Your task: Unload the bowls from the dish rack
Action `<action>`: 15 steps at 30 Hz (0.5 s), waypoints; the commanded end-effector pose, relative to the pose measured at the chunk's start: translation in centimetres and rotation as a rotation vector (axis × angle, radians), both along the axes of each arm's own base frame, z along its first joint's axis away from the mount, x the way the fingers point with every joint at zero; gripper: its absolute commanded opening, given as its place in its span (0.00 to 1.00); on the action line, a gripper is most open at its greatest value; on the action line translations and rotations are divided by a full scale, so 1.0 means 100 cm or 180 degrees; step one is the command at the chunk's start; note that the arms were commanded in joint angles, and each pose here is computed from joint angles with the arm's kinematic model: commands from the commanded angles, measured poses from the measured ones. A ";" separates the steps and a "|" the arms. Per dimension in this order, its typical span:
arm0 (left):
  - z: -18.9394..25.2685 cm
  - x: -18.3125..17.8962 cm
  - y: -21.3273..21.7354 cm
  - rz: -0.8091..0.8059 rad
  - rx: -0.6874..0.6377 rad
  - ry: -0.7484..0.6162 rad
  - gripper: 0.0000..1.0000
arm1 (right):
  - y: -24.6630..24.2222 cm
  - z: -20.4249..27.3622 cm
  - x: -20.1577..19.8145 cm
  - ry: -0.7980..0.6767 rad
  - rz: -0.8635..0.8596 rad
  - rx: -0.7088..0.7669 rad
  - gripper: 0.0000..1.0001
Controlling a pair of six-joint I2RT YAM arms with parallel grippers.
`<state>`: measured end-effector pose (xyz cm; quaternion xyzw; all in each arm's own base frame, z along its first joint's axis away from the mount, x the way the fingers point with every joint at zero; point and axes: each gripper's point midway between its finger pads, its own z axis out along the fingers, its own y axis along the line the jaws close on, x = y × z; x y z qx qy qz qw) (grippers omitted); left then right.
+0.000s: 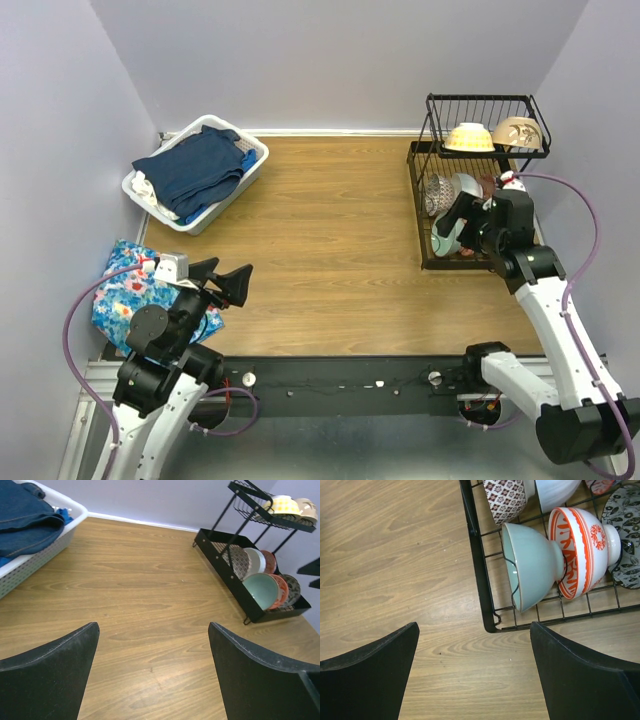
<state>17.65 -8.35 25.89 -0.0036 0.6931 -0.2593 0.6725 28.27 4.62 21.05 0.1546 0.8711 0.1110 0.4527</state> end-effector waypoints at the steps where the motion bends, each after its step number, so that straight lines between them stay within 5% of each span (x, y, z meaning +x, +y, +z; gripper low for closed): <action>1: -0.002 -0.005 -0.005 -0.0081 -0.0046 0.0005 0.99 | -0.014 0.010 0.012 0.0035 -0.0293 -0.0118 1.00; 15: -0.001 -0.008 -0.006 -0.0107 -0.0058 -0.0005 0.99 | -0.098 -0.007 0.032 0.0575 -0.1039 -0.0786 1.00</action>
